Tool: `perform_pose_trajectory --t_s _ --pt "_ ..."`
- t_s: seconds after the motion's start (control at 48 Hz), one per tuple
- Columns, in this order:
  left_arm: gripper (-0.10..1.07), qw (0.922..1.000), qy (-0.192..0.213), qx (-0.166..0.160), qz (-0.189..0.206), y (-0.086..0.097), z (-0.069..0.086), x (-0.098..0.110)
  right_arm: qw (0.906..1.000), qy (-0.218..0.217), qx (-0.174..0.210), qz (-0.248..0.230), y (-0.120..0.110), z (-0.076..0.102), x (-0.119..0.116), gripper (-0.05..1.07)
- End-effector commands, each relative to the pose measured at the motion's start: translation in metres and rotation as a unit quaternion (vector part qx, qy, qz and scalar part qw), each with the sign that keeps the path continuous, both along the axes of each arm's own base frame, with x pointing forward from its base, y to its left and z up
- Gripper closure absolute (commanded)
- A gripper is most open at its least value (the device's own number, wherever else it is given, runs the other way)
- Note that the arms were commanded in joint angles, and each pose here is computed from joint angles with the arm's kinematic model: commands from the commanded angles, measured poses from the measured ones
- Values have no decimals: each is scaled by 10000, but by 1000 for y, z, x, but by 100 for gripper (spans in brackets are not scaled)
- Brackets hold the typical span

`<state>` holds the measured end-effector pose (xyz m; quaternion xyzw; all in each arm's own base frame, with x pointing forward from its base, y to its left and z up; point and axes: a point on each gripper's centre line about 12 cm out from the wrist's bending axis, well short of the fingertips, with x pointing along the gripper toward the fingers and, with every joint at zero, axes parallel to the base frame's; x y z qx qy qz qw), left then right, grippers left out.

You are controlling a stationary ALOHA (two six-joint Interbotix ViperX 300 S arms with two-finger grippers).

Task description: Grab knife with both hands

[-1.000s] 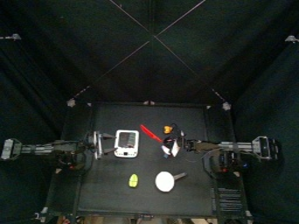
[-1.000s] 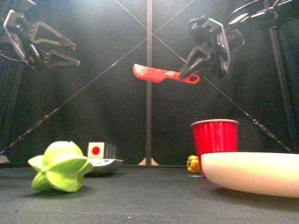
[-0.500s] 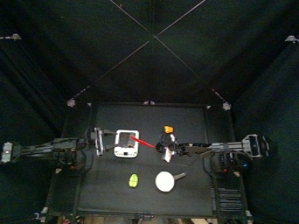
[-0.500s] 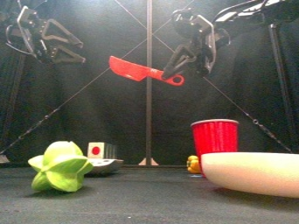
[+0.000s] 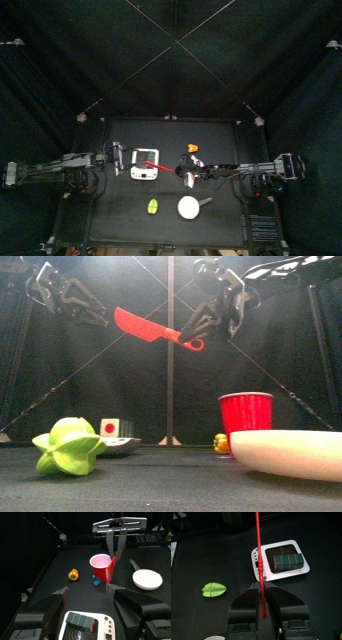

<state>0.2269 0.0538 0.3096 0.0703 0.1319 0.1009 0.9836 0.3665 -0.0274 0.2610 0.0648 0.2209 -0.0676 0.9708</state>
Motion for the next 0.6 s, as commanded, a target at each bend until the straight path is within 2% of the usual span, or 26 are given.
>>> perform_pose_trajectory --t_s 0.0,0.125,0.292,0.583 --pt "2 9999 -25 -98 -23 -1 14 3 9997 -223 -23 13 -1 16 3 53" --pt "2 9999 33 -120 -85 -4 10 3 9998 -192 -22 6 -2 13 3 53" --pt "2 9992 146 -42 -361 -16 4 3 9998 -205 -20 26 -1 14 4 53" --pt "2 9986 -58 -53 -532 -24 11 7 9996 -238 -92 106 2 17 11 53"
